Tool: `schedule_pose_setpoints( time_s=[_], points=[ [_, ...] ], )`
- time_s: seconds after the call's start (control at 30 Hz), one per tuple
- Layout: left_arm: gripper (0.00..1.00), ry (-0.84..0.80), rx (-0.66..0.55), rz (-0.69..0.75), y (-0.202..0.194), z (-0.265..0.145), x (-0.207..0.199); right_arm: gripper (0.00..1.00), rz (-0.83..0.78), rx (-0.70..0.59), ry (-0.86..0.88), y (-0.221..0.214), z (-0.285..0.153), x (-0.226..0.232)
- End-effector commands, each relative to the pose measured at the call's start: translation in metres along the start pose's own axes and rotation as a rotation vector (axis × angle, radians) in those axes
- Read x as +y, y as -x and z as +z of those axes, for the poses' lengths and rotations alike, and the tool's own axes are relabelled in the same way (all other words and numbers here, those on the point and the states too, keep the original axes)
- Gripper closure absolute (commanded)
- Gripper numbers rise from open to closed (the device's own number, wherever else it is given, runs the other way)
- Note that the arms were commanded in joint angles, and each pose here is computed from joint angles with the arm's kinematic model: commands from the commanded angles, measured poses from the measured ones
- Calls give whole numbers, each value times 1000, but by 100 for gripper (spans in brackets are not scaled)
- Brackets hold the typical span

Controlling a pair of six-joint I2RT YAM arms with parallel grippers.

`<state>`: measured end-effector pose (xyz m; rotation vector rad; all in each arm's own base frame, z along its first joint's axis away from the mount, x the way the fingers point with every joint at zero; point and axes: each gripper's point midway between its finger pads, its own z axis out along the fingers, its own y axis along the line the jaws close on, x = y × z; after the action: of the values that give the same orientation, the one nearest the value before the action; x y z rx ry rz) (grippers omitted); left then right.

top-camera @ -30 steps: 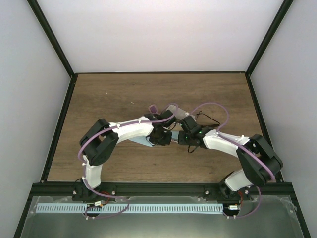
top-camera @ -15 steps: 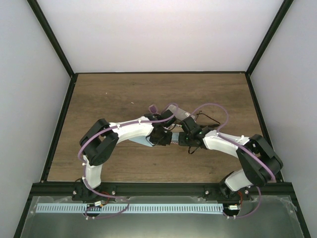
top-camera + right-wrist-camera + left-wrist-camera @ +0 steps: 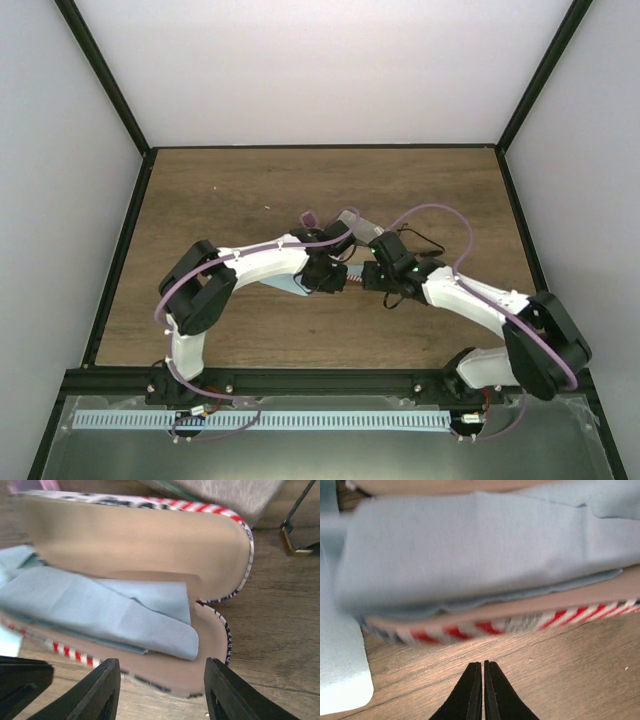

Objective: Organize the sunglasses
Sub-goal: Place the glasses cleaning cloth in the sunglasses case.

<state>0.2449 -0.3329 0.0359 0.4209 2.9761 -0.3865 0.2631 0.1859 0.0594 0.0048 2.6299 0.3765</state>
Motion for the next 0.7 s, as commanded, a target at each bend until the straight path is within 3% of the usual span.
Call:
schedule_pose_setpoints(
  time_s=[0.0,0.17,0.4,0.57,0.67],
  points=[
    [96,-13,-34,17,3,-17,-3,52,-12,-60,46,19,-28,15],
    [96,-6,-69,11,5,-28,0,52,-2,-126,59,32,-54,16],
    [96,-65,-321,18,36,-103,-5,50,41,-248,26,86,-88,0],
    [96,-78,-476,-30,57,-152,4,49,102,-272,-50,128,-82,-42],
    [93,-108,-494,-93,67,-160,13,47,163,-250,-79,153,-69,-71]
  ],
)
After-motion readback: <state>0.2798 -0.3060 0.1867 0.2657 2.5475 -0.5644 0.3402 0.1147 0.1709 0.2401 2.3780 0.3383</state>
